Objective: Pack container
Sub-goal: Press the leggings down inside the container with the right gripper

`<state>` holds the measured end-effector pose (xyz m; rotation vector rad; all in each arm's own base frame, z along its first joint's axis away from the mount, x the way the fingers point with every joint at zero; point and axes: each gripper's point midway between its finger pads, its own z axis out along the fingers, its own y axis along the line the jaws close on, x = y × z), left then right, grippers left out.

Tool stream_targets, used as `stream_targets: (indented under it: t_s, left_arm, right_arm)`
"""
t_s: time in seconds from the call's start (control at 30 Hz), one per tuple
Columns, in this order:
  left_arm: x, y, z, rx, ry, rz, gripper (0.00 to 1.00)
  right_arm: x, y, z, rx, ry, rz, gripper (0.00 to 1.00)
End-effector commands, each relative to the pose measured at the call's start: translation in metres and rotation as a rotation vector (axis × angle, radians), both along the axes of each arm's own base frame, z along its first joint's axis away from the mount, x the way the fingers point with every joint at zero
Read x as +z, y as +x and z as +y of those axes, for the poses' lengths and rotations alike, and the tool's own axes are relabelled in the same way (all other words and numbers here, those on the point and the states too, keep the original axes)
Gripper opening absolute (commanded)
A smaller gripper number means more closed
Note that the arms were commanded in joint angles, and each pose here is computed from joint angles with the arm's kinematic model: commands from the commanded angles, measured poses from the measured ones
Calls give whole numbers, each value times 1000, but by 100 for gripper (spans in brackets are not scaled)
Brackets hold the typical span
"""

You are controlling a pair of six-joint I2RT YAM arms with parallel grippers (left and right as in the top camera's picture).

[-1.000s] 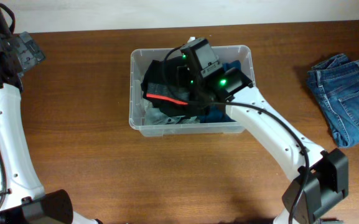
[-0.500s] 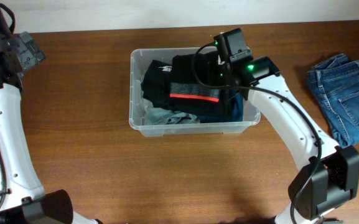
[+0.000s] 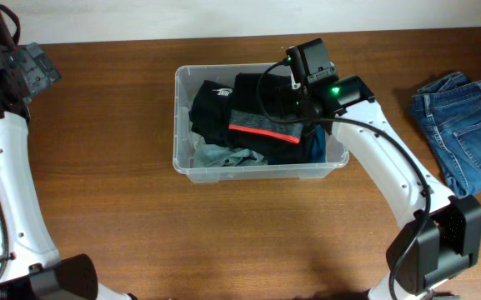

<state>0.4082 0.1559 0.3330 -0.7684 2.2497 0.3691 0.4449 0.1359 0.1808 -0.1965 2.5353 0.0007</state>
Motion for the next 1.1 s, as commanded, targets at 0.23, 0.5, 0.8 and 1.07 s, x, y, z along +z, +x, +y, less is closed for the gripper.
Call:
stream_targets:
  t_s: [0.23, 0.5, 0.8, 1.07]
  left_arm:
    - [6, -3, 1, 11, 2, -19, 99]
    - [6, -3, 1, 11, 2, -19, 99]
    - [6, -3, 1, 11, 2, -19, 99]
    - [6, -3, 1, 11, 2, -19, 99]
  right_arm:
    - [16, 6, -12, -39, -57, -53, 64]
    - [-2, 0, -3, -21, -34, 12, 4]
    - [-88, -1, 11, -17, -15, 214, 5]
    - [-75, 7, 13, -19, -9, 183, 5]
